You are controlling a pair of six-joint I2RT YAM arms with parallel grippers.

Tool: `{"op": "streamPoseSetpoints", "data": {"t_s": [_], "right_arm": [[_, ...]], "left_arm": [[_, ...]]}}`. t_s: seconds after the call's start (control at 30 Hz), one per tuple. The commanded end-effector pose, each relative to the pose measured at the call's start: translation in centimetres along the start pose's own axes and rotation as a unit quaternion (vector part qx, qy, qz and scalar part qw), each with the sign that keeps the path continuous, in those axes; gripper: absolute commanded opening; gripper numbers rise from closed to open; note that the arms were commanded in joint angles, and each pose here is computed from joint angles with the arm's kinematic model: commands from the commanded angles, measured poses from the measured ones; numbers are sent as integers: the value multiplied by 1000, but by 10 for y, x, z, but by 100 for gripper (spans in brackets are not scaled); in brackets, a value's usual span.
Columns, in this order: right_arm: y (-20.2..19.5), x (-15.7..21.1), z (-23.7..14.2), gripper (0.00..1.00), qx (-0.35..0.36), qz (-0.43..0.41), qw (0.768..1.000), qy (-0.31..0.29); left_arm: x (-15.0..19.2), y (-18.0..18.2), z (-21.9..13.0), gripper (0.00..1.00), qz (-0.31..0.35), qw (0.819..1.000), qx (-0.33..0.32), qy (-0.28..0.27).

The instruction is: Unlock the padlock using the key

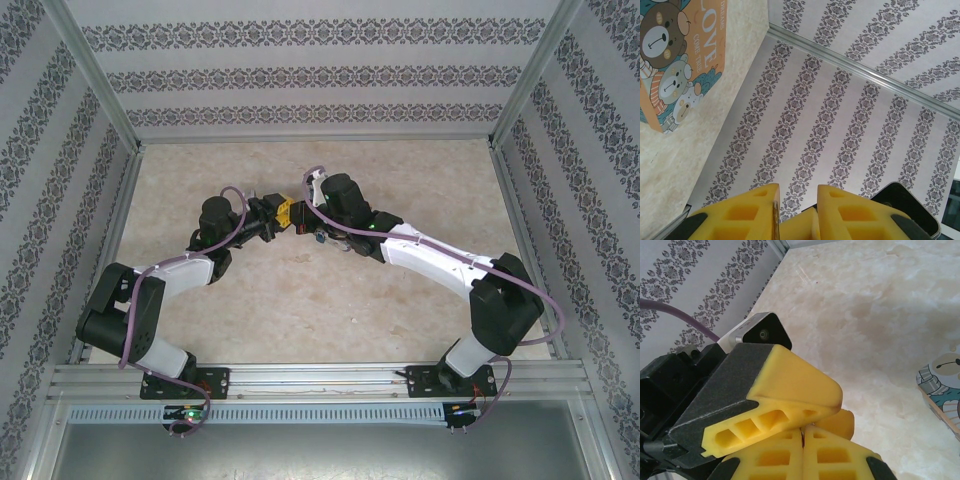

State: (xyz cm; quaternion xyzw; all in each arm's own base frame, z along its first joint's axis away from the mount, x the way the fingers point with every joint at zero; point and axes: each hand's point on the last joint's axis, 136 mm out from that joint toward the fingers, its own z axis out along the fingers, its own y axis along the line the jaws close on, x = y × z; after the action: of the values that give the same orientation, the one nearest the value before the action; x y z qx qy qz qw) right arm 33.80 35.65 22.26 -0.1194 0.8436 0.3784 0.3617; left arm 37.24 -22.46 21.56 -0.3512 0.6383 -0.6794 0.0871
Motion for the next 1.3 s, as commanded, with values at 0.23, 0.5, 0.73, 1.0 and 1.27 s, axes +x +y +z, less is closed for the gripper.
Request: {"op": "streamPoseSetpoints", "data": {"t_s": [0.23,0.5,0.73,1.0,1.27], "right_arm": [[12,-14,-13,0,-19,3,999,-29],[11,-14,-14,0,-20,6,999,-30],[10,-13,-16,0,-20,8,999,-31],[7,-11,-19,0,-17,11,999,-33],[3,-16,-30,6,-25,28,998,-52]], "left_arm": [[0,1,0,19,11,1000,10,-4],[-1,2,0,15,11,1000,11,-6],[-2,4,1,12,10,1000,10,-8],[-3,4,0,5,13,1000,12,-10],[-3,-15,-9,0,112,993,-6,-29]]}}
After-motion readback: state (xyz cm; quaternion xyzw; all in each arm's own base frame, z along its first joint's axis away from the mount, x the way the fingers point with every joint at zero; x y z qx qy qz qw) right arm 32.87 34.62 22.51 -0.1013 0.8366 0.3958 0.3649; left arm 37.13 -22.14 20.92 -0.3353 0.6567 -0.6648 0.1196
